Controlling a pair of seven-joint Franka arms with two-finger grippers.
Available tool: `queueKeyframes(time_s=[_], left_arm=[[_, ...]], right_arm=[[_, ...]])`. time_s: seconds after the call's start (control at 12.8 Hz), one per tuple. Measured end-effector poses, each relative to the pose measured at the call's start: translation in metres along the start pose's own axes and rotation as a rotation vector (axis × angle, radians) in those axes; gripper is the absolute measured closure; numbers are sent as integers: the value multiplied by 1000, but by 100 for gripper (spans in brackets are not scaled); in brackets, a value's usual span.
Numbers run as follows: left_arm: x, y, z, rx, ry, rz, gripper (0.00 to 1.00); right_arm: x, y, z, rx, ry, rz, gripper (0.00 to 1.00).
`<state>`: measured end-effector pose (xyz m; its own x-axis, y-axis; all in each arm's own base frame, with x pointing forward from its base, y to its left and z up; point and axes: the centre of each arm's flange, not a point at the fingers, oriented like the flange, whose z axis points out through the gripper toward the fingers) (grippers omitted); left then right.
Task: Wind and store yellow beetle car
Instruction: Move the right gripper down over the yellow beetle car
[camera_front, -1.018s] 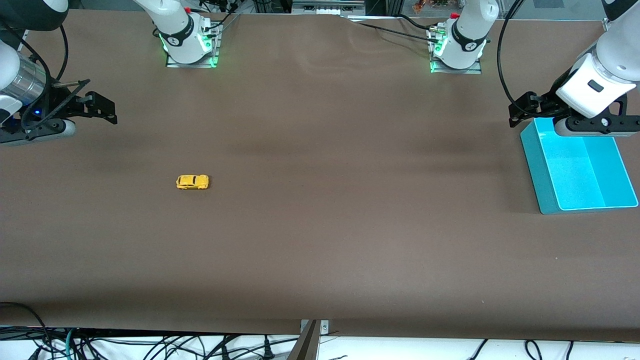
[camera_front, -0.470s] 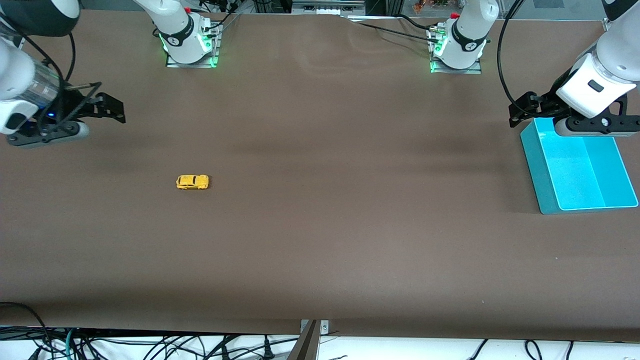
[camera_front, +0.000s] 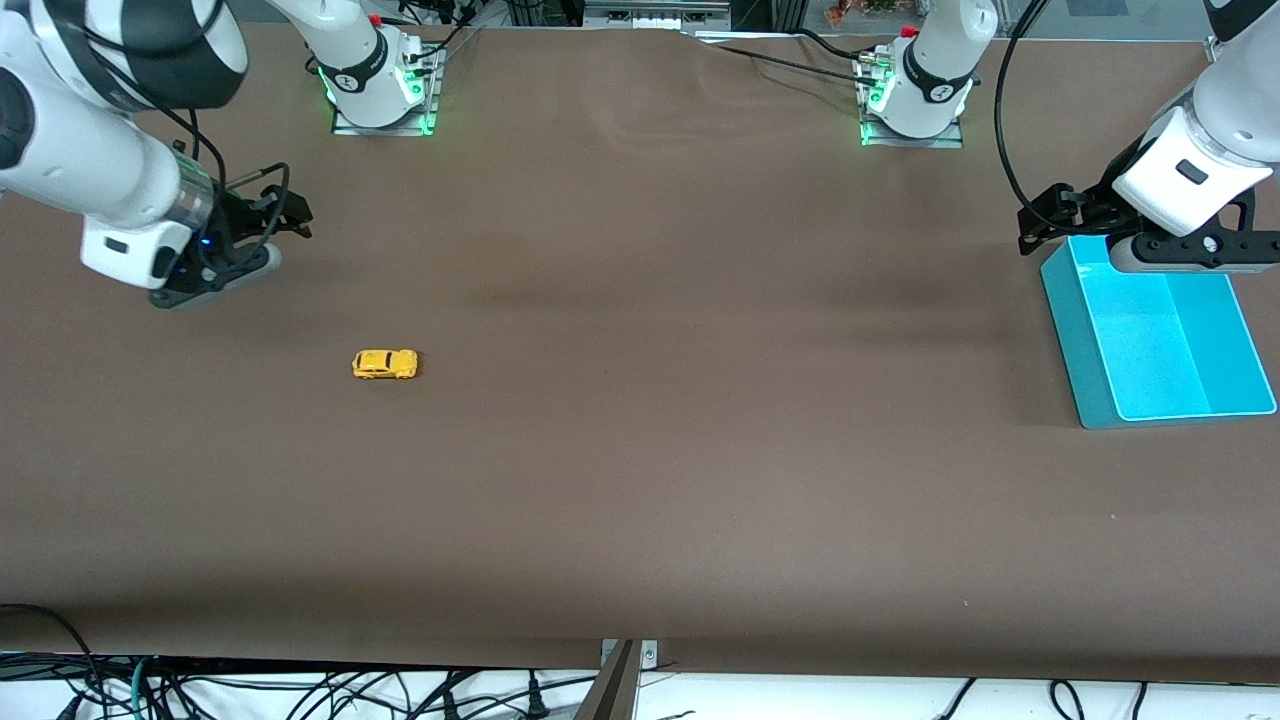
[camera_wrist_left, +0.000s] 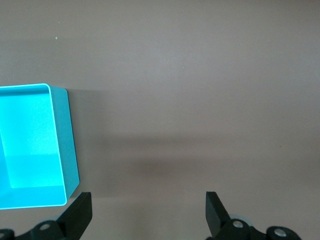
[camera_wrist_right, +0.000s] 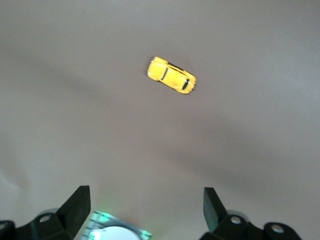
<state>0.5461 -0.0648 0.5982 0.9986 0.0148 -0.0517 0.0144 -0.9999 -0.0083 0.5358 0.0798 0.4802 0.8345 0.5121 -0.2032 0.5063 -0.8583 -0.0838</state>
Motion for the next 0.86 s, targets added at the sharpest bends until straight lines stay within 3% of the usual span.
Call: queueKeyframes(time_s=[0.47,0.86], left_arm=[[0,0,0,0,0,0,0],[0,0,0,0,0,0,0]], right_arm=[[16,8,108,-55,74,-558,0],[42,17,169,-117,126,-870,0]])
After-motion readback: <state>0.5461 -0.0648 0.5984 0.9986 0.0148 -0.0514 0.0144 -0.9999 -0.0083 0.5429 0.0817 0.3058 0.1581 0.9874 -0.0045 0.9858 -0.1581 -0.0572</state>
